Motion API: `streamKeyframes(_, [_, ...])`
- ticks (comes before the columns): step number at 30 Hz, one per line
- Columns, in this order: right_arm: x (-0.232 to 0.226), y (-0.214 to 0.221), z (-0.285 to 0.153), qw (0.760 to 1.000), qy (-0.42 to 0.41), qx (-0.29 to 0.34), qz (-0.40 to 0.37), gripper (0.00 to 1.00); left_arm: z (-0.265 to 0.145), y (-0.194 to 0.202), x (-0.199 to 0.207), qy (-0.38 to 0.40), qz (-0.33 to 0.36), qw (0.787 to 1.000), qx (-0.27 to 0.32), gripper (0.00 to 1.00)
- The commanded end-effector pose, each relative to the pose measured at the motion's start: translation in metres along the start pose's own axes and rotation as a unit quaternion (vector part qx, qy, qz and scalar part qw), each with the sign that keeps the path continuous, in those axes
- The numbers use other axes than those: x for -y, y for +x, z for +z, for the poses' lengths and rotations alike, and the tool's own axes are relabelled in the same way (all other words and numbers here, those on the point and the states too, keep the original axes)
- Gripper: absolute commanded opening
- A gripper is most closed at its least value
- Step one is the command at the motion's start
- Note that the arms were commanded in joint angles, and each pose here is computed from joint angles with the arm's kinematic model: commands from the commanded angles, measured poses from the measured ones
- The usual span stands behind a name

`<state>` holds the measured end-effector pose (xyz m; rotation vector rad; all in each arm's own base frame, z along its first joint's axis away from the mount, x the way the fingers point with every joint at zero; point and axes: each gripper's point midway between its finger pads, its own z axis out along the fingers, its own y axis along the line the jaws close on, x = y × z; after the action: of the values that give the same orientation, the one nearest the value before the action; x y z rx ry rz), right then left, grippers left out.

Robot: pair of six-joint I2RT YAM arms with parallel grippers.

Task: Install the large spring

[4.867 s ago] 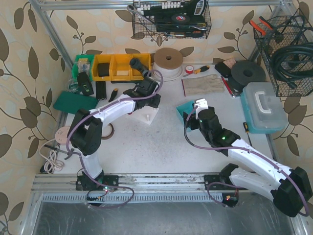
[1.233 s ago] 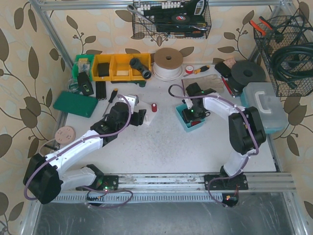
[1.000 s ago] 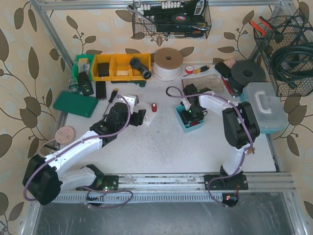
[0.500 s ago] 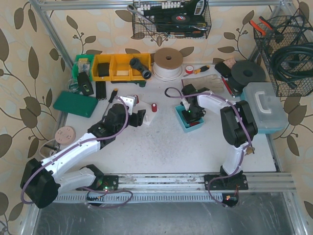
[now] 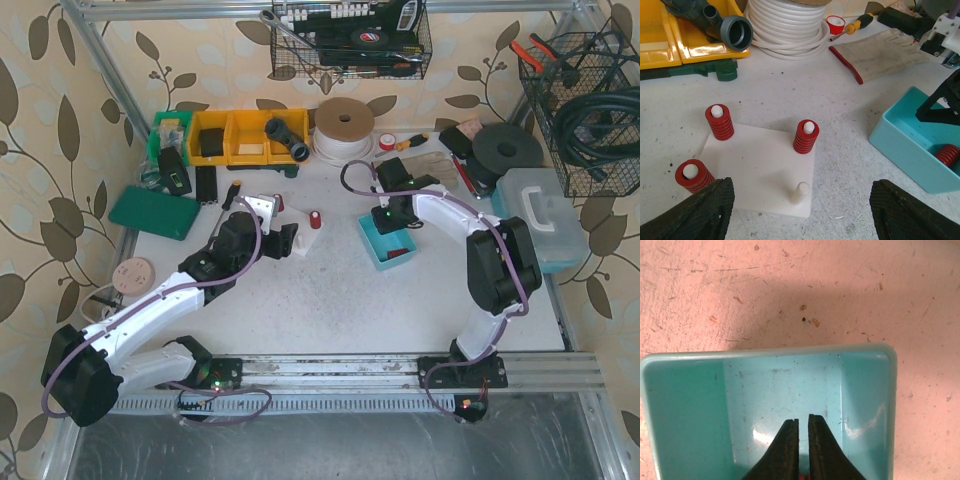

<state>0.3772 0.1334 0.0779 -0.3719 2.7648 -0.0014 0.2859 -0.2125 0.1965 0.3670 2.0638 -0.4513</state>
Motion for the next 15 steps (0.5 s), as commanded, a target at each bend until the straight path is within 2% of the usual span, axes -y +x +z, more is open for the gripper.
streamKeyframes(1, [-0.006, 0.002, -0.005, 1.0, -0.009, -0.005, 0.005, 0.14, -0.004, -0.01, 0.003, 0.003, -0.007, 1.0, 0.022, 0.77])
streamKeyframes(5, [-0.012, 0.013, -0.032, 1.0, -0.007, -0.011, -0.011, 0.24, -0.003, -0.008, 0.0, -0.004, -0.005, 1.0, 0.02, 0.77])
streamKeyframes(8, [0.002, 0.014, -0.051, 0.999, 0.028, 0.0, -0.019, 0.31, -0.001, -0.007, 0.0, -0.006, -0.003, 1.0, 0.019, 0.77])
streamKeyframes(12, [0.031, 0.015, -0.045, 0.997, 0.07, -0.002, -0.016, 0.43, 0.002, -0.004, -0.001, -0.007, 0.0, 1.0, 0.022, 0.77])
streamKeyframes(15, [0.038, 0.011, -0.026, 0.999, 0.043, -0.01, -0.001, 0.49, 0.005, -0.001, -0.001, -0.007, 0.001, 1.0, 0.023, 0.77])
